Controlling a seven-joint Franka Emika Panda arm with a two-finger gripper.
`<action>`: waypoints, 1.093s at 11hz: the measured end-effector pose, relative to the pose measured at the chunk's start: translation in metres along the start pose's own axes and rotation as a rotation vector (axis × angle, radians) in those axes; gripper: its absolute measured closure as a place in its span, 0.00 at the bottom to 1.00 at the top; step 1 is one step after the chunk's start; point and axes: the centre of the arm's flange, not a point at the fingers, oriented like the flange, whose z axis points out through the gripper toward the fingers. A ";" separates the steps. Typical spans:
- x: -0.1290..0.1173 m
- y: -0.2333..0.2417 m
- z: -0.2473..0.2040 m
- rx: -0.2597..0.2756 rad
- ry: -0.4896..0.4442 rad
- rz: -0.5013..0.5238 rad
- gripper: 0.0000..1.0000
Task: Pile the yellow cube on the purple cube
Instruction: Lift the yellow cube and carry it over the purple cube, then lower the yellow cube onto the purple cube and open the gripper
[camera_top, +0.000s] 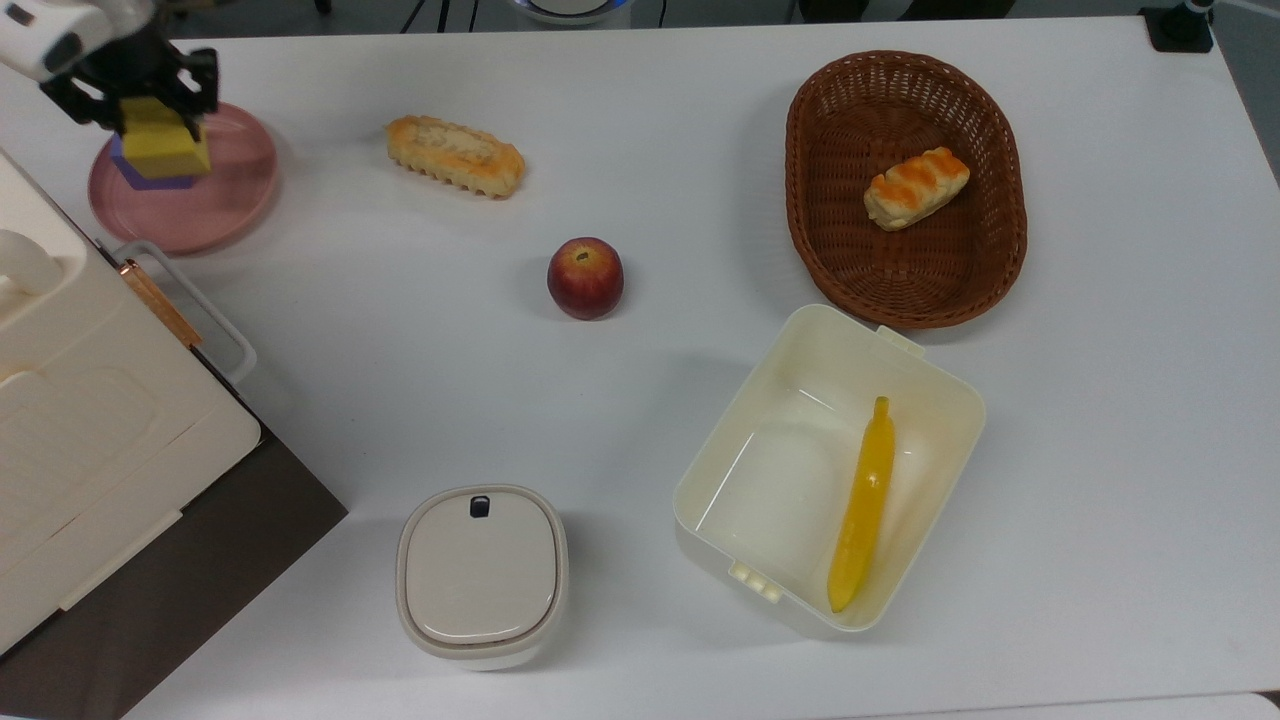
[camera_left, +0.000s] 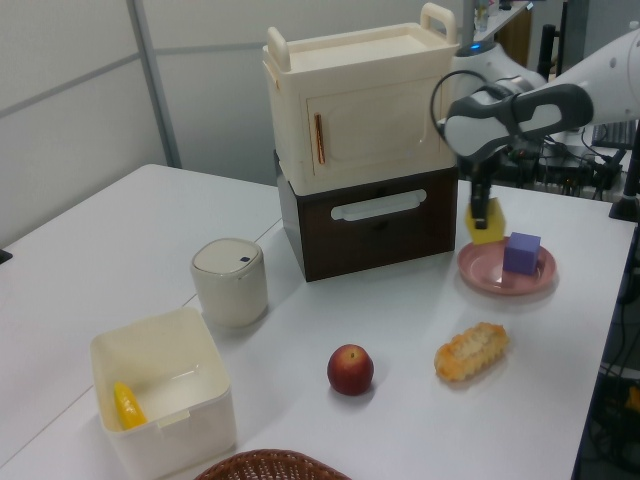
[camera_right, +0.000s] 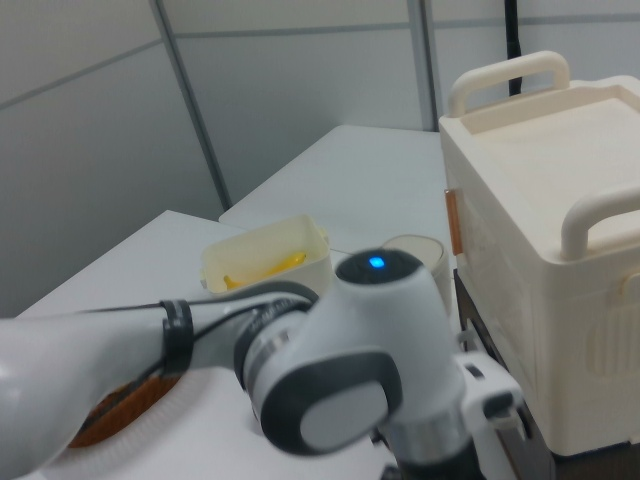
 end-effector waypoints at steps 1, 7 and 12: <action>-0.017 0.012 0.007 0.010 -0.007 -0.025 0.43; -0.055 0.035 0.023 0.066 0.010 -0.050 0.43; -0.051 0.032 0.024 0.095 0.047 -0.027 0.38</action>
